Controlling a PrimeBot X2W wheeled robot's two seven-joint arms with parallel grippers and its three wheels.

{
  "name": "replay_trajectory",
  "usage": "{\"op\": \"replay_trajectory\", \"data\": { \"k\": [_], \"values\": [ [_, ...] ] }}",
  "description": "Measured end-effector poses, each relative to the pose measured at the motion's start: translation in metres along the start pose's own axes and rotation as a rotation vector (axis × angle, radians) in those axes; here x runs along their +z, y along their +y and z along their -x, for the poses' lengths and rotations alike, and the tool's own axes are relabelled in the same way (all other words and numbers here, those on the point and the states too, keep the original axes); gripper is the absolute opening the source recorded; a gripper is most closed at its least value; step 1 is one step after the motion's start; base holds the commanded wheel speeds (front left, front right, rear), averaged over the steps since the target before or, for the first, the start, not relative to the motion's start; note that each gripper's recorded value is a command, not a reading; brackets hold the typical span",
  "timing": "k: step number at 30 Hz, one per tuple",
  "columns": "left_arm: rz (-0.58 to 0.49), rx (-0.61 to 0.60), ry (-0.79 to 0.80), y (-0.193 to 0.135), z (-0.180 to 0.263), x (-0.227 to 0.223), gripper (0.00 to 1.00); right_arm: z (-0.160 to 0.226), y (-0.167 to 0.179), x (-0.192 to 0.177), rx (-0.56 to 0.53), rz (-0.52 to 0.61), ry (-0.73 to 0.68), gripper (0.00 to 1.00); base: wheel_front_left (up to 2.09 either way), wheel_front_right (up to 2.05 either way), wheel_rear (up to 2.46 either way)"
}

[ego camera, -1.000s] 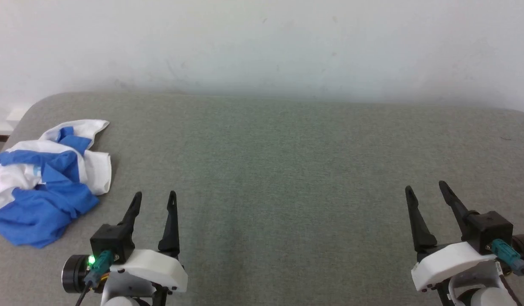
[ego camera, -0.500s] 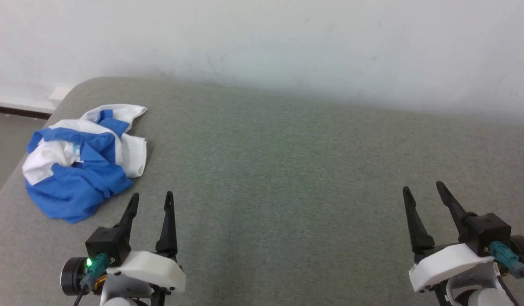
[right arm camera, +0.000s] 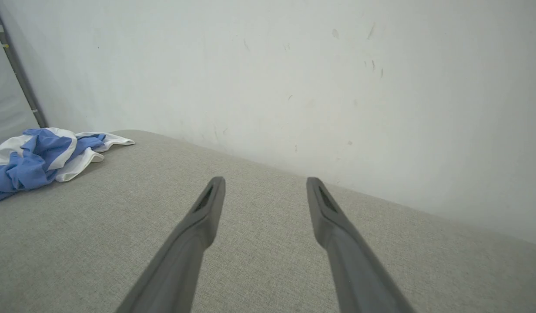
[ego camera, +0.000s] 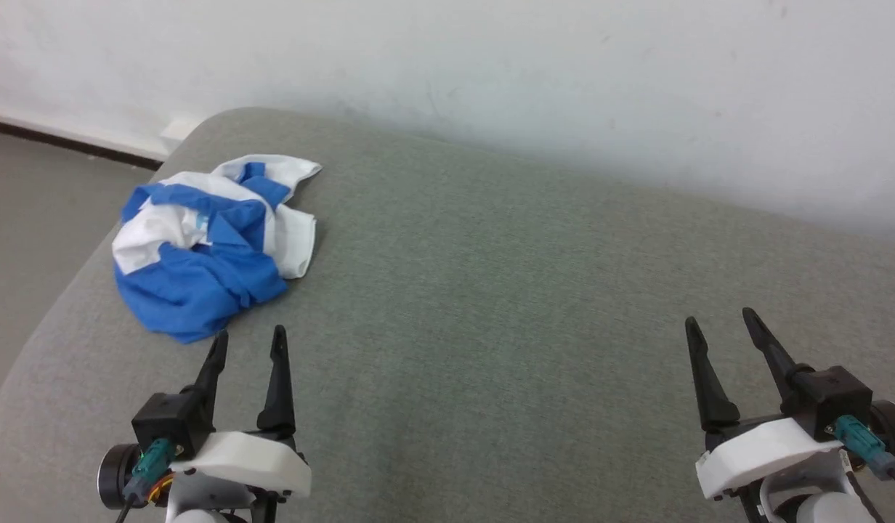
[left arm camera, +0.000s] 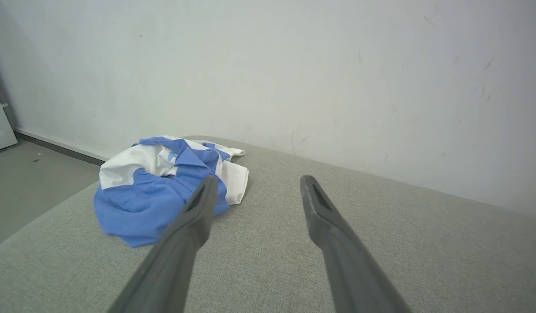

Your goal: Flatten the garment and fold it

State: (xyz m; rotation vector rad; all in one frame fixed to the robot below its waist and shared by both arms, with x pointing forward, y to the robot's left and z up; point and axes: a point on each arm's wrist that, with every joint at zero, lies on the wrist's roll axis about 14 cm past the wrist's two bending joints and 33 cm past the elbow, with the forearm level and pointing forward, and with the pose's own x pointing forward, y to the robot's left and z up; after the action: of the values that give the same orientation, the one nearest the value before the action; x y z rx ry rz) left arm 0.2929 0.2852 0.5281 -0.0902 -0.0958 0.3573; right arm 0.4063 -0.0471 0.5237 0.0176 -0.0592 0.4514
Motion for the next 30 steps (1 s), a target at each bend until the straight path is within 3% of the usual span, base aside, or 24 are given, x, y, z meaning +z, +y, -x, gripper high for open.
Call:
{"op": "replay_trajectory", "data": {
  "k": [21, 30],
  "values": [
    [-0.003, 0.167, -0.029, 0.048, 0.025, 0.006, 1.0, -0.031, 0.052, -0.008, 0.163, -0.032, -0.005, 1.0, -0.04, -0.04, -0.04],
    [-0.059, 0.158, -0.123, 0.048, -0.013, 0.037, 1.0, -0.046, 0.052, -0.011, 0.172, -0.022, -0.006, 1.0, 0.0, 0.0, 0.0]
  ]
}}
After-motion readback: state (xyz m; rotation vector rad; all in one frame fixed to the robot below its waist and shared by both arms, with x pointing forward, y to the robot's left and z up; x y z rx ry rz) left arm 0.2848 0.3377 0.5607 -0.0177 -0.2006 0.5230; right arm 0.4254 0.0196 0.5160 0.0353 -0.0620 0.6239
